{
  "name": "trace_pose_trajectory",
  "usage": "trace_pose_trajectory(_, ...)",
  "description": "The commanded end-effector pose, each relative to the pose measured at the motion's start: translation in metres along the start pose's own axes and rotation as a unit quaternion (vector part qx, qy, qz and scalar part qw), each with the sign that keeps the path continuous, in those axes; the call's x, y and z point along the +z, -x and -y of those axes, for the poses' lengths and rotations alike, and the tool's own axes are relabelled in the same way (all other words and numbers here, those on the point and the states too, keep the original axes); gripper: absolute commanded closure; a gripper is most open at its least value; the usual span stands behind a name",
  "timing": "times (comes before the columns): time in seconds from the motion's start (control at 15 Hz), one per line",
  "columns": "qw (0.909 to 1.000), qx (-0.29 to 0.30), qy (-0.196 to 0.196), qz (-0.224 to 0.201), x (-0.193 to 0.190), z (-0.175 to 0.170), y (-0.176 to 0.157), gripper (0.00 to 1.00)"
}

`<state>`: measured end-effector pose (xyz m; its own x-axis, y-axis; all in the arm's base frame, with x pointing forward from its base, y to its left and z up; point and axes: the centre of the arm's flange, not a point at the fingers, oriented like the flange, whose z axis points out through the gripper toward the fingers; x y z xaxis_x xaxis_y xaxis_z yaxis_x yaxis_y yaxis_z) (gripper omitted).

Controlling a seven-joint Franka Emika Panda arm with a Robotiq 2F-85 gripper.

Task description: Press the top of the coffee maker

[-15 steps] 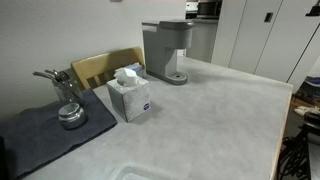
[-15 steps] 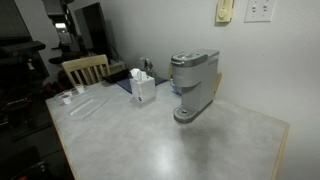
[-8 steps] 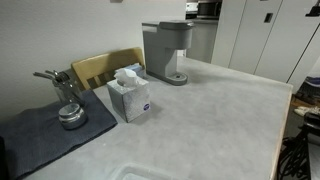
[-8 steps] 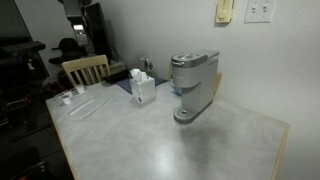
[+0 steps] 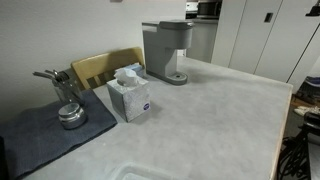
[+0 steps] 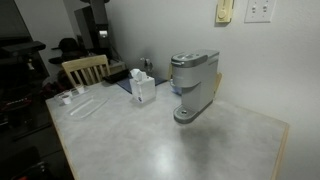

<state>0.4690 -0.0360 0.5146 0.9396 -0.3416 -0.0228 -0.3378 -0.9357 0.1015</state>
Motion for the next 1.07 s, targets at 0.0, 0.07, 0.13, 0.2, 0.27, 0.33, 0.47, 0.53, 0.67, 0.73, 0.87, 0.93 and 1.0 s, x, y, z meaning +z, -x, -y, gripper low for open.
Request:
trace_pose_trajectory(0.0, 0.9992, -0.024, -0.031, 0.006, -0.007, -0.002, -0.029, 0.0)
trace_pose_trajectory(0.07, 0.9989, -0.028, -0.035, 0.007, -0.008, -0.002, -0.033, 0.0)
trace_pose_trajectory(0.13, 0.9988, -0.032, -0.036, 0.006, -0.009, -0.003, -0.038, 0.0)
trace_pose_trajectory(0.2, 0.9987, -0.035, -0.035, 0.006, -0.009, -0.004, -0.043, 0.0)
trace_pose_trajectory(0.27, 0.9988, -0.037, -0.033, 0.006, -0.009, -0.005, -0.048, 0.0)
trace_pose_trajectory(0.33, 0.9989, -0.037, -0.028, 0.008, -0.008, -0.006, -0.054, 0.0)
trace_pose_trajectory(0.47, 0.9989, -0.039, -0.023, 0.01, -0.005, -0.006, -0.063, 0.0)
trace_pose_trajectory(0.53, 0.9989, -0.04, -0.022, 0.011, -0.003, -0.006, -0.067, 0.0)
trace_pose_trajectory(0.67, 0.9989, -0.04, -0.021, 0.012, -0.002, -0.005, -0.074, 0.0)
trace_pose_trajectory(0.73, 0.9989, -0.04, -0.02, 0.011, -0.003, -0.005, -0.076, 0.0)
trace_pose_trajectory(0.87, 0.9993, -0.03, -0.02, 0.004, 0.0, -0.002, -0.064, 0.0)
trace_pose_trajectory(0.93, 0.9994, -0.03, -0.018, 0.004, 0.0, -0.002, -0.067, 0.0)
trace_pose_trajectory(1.0, 0.9994, -0.031, -0.018, 0.004, -0.001, -0.002, -0.068, 0.0)
